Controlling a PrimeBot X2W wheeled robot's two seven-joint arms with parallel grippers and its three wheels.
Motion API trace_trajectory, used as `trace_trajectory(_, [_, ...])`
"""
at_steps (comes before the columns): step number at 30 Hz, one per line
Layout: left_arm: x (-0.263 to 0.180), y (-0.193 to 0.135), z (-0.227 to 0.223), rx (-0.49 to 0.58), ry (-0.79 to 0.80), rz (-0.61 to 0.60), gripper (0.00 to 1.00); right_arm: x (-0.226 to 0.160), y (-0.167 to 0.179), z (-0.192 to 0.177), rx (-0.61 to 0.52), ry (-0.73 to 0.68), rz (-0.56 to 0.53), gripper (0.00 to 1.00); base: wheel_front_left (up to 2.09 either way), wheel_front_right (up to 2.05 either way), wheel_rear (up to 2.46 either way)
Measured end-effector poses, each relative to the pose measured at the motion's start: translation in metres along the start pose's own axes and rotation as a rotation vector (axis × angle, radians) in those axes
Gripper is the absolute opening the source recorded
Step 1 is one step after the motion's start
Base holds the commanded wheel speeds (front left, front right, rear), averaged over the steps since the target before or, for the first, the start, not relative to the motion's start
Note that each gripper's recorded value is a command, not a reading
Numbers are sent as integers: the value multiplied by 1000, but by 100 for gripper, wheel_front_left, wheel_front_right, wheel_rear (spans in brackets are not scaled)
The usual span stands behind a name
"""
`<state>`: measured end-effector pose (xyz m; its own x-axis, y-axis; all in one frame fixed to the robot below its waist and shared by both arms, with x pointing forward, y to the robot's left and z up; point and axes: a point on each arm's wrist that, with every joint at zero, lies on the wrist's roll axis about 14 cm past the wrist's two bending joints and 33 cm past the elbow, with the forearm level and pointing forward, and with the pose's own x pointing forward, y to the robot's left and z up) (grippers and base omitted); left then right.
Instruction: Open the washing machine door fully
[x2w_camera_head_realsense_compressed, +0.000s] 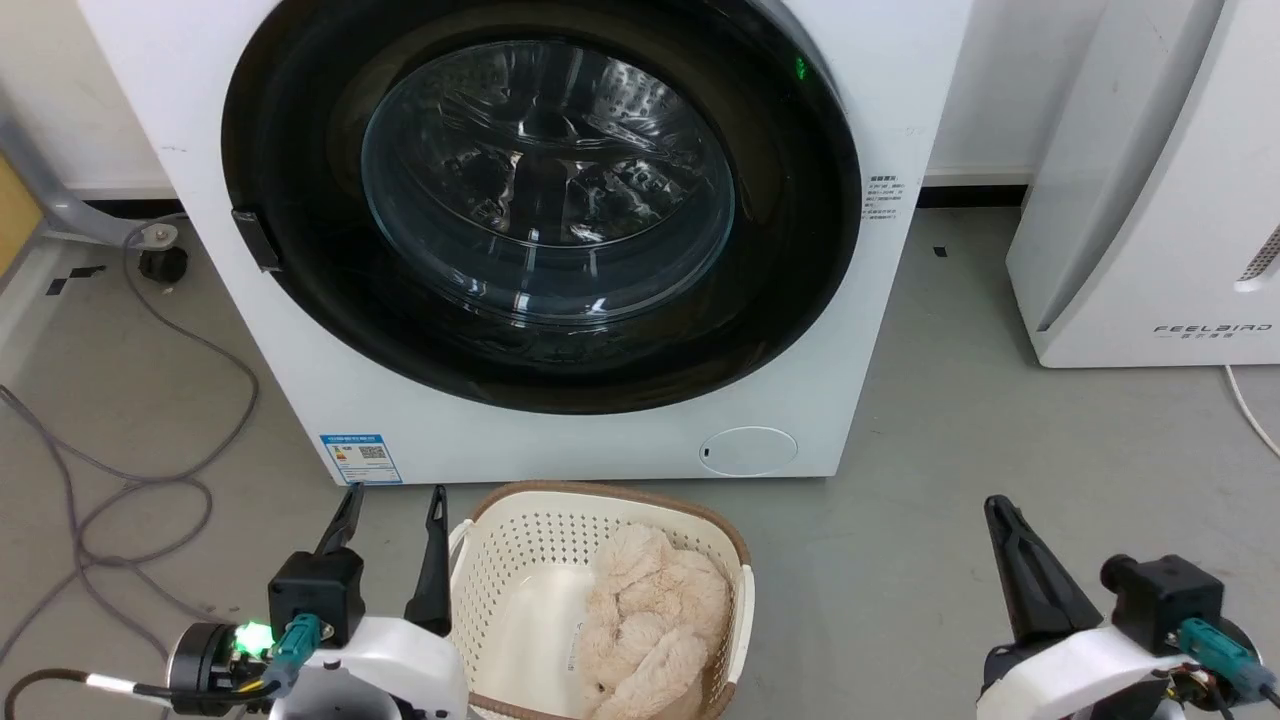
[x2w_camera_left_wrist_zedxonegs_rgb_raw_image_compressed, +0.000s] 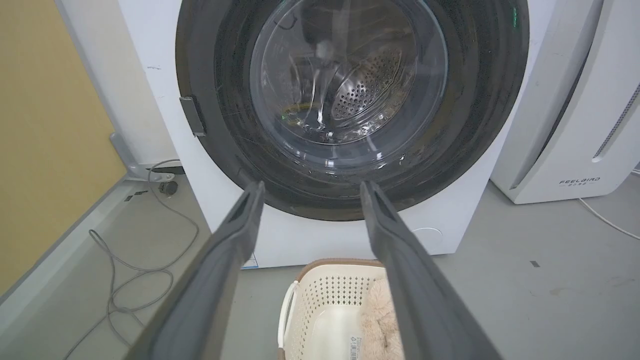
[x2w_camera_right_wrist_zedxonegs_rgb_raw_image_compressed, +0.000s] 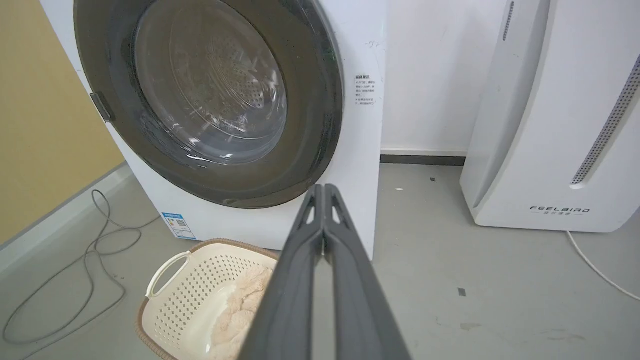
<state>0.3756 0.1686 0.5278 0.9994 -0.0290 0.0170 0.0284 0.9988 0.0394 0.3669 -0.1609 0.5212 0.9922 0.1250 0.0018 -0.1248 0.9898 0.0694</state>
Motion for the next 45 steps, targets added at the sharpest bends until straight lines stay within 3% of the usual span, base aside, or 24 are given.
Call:
trace_trajectory(12, [0, -7, -2, -11, -10, -26, 100, 0, 2, 9, 344, -68, 2, 0, 0, 0, 0])
trace_trajectory(27, [9, -15, -5, -25, -19, -56, 100, 19, -27, 41, 778, -236, -47, 0, 0, 0, 0])
trace_trajectory(35, [19, -18, -7, -32, -23, -72, 100, 48, -44, 52, 928, -291, -64, 0, 0, 0, 0])
trace_trajectory(45, [37, -19, -4, -34, -51, -88, 100, 100, -61, 68, 1013, -312, -36, 0, 0, 0, 0])
